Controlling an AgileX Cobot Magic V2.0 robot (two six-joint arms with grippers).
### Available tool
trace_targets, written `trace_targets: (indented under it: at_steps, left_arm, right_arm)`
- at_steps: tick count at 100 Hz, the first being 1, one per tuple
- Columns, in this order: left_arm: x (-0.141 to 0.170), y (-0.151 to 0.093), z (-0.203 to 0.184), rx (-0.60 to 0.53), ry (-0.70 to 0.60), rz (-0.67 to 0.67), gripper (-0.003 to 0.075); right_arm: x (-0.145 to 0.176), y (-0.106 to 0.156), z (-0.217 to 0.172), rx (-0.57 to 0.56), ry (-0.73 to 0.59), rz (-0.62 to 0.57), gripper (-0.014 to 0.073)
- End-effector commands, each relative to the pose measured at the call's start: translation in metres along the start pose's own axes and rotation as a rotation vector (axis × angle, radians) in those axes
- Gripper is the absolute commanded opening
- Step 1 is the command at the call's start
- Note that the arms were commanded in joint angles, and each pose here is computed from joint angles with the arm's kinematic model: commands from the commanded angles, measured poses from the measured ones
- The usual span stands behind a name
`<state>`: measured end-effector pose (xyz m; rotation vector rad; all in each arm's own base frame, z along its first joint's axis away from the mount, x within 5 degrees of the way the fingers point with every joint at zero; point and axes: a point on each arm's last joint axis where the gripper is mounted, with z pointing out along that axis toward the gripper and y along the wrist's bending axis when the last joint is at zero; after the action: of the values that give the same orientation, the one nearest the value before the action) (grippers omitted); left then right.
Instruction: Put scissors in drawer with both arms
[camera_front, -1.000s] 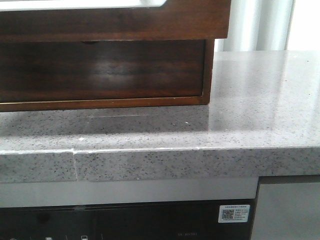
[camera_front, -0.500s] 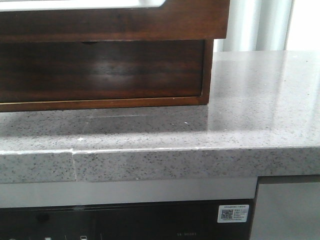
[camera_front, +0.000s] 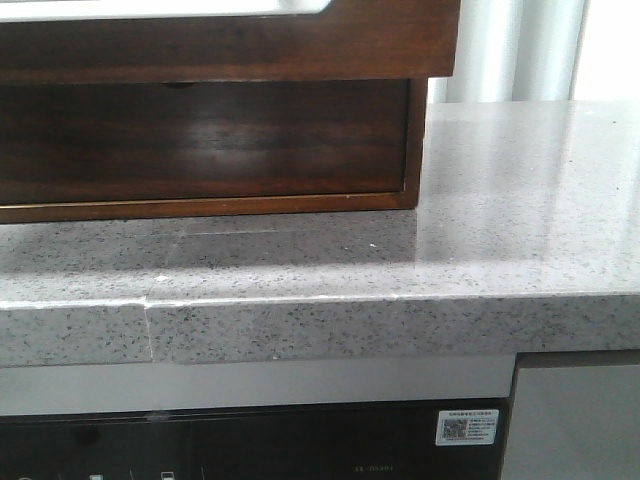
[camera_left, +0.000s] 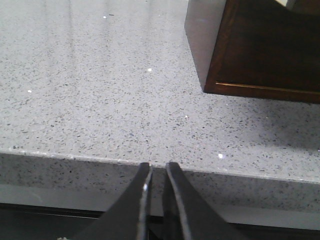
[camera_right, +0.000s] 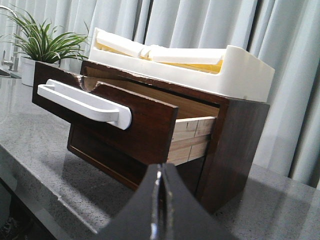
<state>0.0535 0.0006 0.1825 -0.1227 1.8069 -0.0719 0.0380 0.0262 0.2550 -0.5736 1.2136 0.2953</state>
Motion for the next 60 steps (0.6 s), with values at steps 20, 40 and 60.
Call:
trace_targets:
  at_steps: [20, 40, 60]
  left_arm:
    - [0.0001, 0.0000, -0.0007, 0.007, -0.059, -0.014, 0.0003]
    - [0.0001, 0.0000, -0.0007, 0.007, -0.059, -0.014, 0.0003]
    - [0.0001, 0.0000, -0.0007, 0.007, -0.059, -0.014, 0.0003]
  right_arm:
    - [-0.0130, -0.0073, -0.0024, 0.064, -0.082, 0.004, -0.0116]
    - [-0.0130, -0.0073, -0.0024, 0.064, -0.082, 0.004, -0.0116]
    - [-0.0139, -0.0082, -0.0026, 0.074, -0.091, -0.006, -0.0116]
